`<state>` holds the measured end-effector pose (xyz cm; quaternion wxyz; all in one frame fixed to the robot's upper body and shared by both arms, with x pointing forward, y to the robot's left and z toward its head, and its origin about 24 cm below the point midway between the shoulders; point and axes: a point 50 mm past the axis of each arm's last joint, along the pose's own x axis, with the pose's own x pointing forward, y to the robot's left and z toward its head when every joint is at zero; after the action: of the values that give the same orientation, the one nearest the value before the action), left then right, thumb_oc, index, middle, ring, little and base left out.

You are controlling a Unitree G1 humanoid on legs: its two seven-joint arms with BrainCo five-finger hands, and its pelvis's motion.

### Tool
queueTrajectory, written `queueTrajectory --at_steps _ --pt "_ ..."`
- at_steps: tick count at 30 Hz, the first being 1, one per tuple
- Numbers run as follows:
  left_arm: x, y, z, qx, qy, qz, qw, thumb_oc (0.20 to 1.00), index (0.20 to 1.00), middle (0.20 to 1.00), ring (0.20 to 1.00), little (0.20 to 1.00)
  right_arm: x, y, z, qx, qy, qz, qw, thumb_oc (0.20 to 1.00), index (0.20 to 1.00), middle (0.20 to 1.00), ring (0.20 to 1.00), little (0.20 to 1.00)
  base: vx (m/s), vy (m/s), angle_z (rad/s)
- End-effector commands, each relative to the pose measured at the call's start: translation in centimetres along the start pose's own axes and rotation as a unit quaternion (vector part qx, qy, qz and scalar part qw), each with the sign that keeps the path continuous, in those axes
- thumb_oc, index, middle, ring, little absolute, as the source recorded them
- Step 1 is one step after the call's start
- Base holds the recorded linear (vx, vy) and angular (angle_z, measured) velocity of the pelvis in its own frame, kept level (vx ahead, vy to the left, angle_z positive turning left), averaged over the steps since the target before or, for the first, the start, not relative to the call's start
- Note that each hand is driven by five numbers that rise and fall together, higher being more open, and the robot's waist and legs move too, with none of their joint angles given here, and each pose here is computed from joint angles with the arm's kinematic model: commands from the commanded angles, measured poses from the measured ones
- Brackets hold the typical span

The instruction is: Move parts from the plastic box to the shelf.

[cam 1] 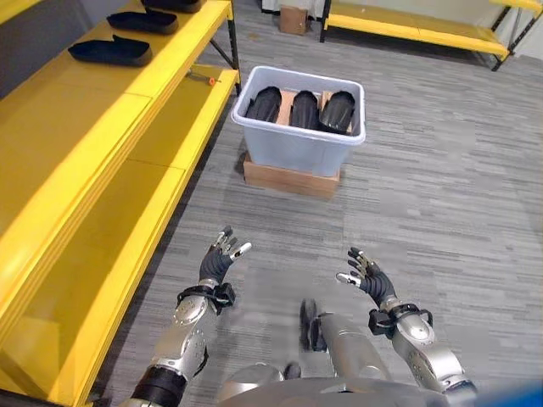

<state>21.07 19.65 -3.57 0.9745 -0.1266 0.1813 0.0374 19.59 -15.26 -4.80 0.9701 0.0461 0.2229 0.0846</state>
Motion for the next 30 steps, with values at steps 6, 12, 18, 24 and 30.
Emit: queueTrajectory --at_steps 6,12,18,24,30 --pt "0.2 -1.2 2.1 0.011 -0.056 -0.039 0.998 1.000 1.000 1.000 1.000 1.000 0.8 -0.1 3.1 0.008 -0.069 0.007 0.998 1.000 1.000 1.000 1.000 1.000 0.30 -0.087 0.18" --pt "0.2 -1.6 1.6 0.006 -0.047 -0.045 0.998 1.000 1.000 1.000 1.000 1.000 0.4 -1.2 2.8 0.010 -0.065 -0.010 0.998 1.000 1.000 1.000 1.000 1.000 0.31 -0.101 0.25" --pt "-0.1 -1.6 1.6 -0.006 -0.047 -0.043 0.998 1.000 1.000 1.000 1.000 1.000 0.4 -1.8 3.8 -0.008 -0.078 -0.015 0.997 1.000 1.000 1.000 1.000 1.000 0.11 -0.018 -0.16" --pt "0.0 -1.5 1.3 0.004 -0.045 -0.039 0.998 1.000 1.000 1.000 1.000 1.000 0.3 -2.4 3.9 -0.007 -0.086 -0.037 0.996 1.000 1.000 1.000 1.000 1.000 0.14 0.087 -0.13" --pt "0.1 -1.8 1.4 -0.004 -0.049 -0.039 0.998 1.000 1.000 1.000 1.000 1.000 0.1 -1.8 3.1 0.015 -0.075 -0.032 0.997 1.000 1.000 1.000 1.000 1.000 0.14 0.223 -0.70"
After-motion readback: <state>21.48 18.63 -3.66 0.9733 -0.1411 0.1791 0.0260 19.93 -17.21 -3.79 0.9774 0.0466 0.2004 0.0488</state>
